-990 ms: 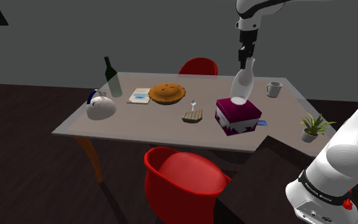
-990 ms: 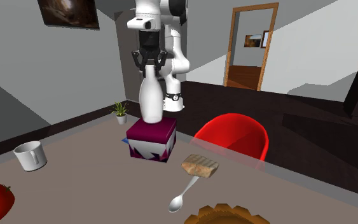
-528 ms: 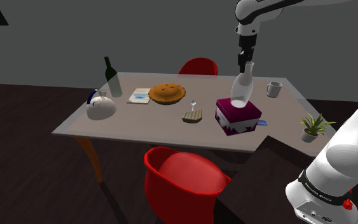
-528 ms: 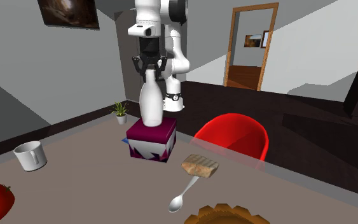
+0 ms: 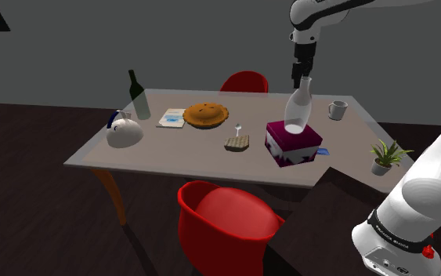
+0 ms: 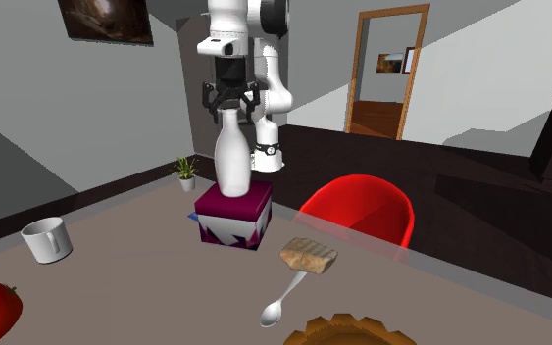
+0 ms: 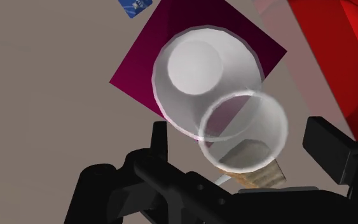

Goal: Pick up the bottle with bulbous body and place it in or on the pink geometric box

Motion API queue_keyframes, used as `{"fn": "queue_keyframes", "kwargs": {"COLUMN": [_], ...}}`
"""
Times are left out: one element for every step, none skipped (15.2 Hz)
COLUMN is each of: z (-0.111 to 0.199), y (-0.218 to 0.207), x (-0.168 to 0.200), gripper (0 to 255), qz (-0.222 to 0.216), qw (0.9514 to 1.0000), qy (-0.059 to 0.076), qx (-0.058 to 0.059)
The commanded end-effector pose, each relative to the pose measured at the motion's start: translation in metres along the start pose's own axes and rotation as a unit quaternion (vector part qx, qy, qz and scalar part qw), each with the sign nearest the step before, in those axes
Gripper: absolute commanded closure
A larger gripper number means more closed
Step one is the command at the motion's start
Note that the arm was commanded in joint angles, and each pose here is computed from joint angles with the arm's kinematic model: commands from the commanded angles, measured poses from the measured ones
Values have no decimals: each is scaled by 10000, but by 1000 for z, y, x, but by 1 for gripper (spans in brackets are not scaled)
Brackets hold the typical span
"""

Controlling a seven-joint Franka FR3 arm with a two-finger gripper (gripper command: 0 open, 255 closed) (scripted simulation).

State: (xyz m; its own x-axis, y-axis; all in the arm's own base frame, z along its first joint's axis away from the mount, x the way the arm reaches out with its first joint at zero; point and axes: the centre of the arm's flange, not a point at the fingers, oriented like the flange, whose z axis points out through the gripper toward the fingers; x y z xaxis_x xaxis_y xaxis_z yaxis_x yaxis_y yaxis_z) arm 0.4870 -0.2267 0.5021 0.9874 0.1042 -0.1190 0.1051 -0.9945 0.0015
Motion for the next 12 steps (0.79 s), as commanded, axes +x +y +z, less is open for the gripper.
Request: {"fn": "queue_keyframes", "kwargs": {"z": [0,-13,-26,-40,-50,-50,-50,-50,-50,-50,-50,-50], "y": [0,0,0,0,0,0,0,0,0,0,0,0], "x": [0,0,0,0,0,0,0,0,0,0,0,0], "gripper": [0,0,0,0,0,0,0,0,0,0,0,0], "qz": [0,0,0,0,0,0,0,0,0,0,0,0], "qw": [10000,10000,10000,10000,10000,10000,10000,10000,10000,10000,10000,10000], "qy": [0,0,0,0,0,0,0,0,0,0,0,0], "qx": [0,0,0,0,0,0,0,0,0,0,0,0]}}
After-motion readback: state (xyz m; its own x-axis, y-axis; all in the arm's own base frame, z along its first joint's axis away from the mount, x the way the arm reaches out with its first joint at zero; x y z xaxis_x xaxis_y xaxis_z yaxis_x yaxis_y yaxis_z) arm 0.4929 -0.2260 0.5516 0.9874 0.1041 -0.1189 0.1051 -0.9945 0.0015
